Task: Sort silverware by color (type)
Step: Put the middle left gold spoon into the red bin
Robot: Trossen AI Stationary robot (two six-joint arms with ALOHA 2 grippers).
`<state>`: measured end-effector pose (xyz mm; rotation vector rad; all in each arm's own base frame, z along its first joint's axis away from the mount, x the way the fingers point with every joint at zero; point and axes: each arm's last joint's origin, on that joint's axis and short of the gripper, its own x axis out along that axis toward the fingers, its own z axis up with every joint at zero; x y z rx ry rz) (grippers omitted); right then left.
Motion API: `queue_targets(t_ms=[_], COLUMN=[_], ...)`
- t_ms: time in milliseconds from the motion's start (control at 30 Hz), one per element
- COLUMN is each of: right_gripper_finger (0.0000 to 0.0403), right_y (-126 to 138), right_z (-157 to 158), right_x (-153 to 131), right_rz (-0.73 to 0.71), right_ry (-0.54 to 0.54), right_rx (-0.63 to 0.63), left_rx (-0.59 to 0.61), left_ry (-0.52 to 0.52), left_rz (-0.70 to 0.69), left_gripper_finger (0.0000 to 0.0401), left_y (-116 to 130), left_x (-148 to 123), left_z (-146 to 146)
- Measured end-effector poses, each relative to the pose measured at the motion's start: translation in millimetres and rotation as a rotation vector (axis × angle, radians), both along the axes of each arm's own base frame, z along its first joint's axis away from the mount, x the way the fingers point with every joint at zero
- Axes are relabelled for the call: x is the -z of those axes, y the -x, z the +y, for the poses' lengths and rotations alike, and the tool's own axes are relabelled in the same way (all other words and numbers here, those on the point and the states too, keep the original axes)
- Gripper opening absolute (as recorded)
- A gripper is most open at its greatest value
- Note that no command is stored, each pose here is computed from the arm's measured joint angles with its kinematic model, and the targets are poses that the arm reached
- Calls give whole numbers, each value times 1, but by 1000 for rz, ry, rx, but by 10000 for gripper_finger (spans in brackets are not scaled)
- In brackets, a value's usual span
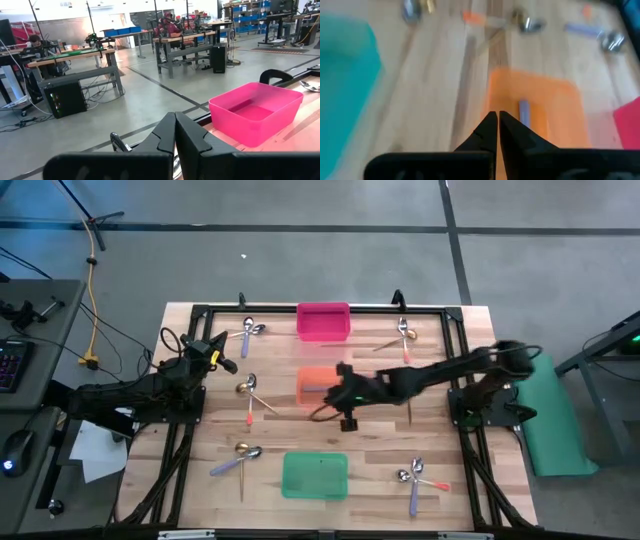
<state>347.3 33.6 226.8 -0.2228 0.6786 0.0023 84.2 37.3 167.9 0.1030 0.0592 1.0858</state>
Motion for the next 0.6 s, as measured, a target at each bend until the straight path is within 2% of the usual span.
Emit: queue_targets(t_ms=[267,433,600], right_gripper_finger=[0,0,0], right_y=[57,82,92], right_z=[-4,-11,-21], right_x=[2,19,28], right_rz=[-356,-511,-583], right_ry=[-17,54,27], right_rx=[-2,34,111], left_rx=[0,0,0], left_ry=[0,0,0], left_rz=[-1,-1,-1], left_gripper_finger=[1,1,1], left_y=[0,0,0], left_x=[0,0,0], left_z=[0,0,0])
